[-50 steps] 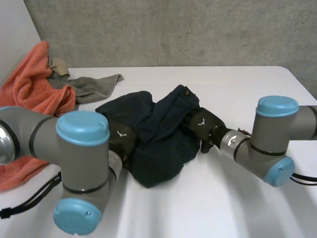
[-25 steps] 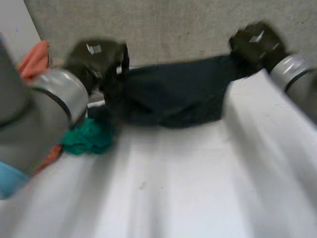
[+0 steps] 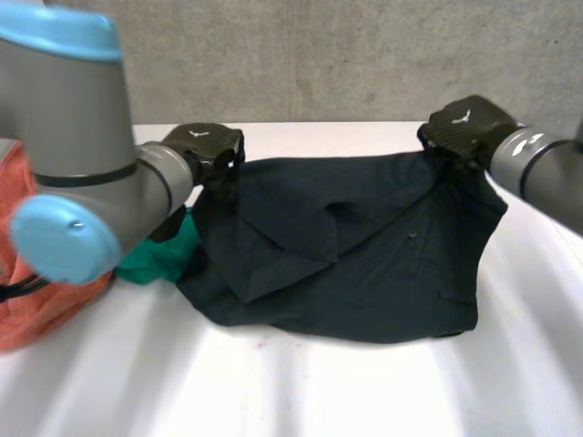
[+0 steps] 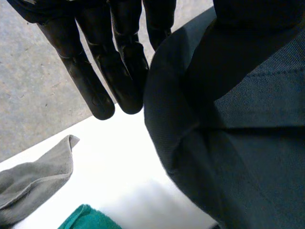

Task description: Fold the laundry.

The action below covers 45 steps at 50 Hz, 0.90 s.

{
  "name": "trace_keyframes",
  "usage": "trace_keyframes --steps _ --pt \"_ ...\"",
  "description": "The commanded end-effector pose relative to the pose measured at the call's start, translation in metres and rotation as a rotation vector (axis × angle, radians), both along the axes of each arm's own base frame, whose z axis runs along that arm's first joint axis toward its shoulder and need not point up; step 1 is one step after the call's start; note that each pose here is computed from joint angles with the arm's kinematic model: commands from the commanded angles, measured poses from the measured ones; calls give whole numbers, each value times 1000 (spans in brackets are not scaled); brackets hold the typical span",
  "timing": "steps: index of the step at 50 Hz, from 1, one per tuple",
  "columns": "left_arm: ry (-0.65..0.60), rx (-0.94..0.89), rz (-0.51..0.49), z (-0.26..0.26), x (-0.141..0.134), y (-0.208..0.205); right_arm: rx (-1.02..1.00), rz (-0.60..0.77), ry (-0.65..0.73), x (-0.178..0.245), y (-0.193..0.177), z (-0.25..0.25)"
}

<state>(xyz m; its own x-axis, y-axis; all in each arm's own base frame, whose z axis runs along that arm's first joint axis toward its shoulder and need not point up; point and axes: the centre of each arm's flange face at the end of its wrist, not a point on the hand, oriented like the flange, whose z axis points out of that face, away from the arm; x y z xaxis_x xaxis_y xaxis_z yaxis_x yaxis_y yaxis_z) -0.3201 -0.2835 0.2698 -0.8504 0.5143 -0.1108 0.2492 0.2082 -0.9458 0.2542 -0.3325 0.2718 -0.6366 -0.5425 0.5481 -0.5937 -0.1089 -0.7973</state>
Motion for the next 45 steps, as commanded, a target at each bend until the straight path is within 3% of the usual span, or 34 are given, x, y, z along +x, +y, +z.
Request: trace_keyframes --steps 1,5,7,12,17,24,29,33,38,45 --pt "174 -282 -27 37 -17 -49 -241 -85 -179 12 -43 27" --pt "390 -579 -39 115 -16 -55 -551 -146 -398 6 -54 100" --pt "507 -712 -33 153 -9 -53 -730 -114 -510 2 -46 141" --pt "559 -758 -65 176 0 -44 -805 -17 -520 3 -24 156" --pt "478 -626 -98 148 2 -48 -624 43 -437 8 -7 113" --pt "299 -295 -51 54 13 -61 -248 46 -307 12 19 14" --pt "76 -99 -90 -39 14 -51 7 83 -211 28 46 -66" --pt "-87 -77 -96 -85 19 -49 95 69 -144 30 49 -105" --pt "-210 -57 -57 -108 27 -45 166 16 -85 25 48 -128" --pt "-215 -84 -58 -81 28 -20 199 0 -106 21 54 -126"
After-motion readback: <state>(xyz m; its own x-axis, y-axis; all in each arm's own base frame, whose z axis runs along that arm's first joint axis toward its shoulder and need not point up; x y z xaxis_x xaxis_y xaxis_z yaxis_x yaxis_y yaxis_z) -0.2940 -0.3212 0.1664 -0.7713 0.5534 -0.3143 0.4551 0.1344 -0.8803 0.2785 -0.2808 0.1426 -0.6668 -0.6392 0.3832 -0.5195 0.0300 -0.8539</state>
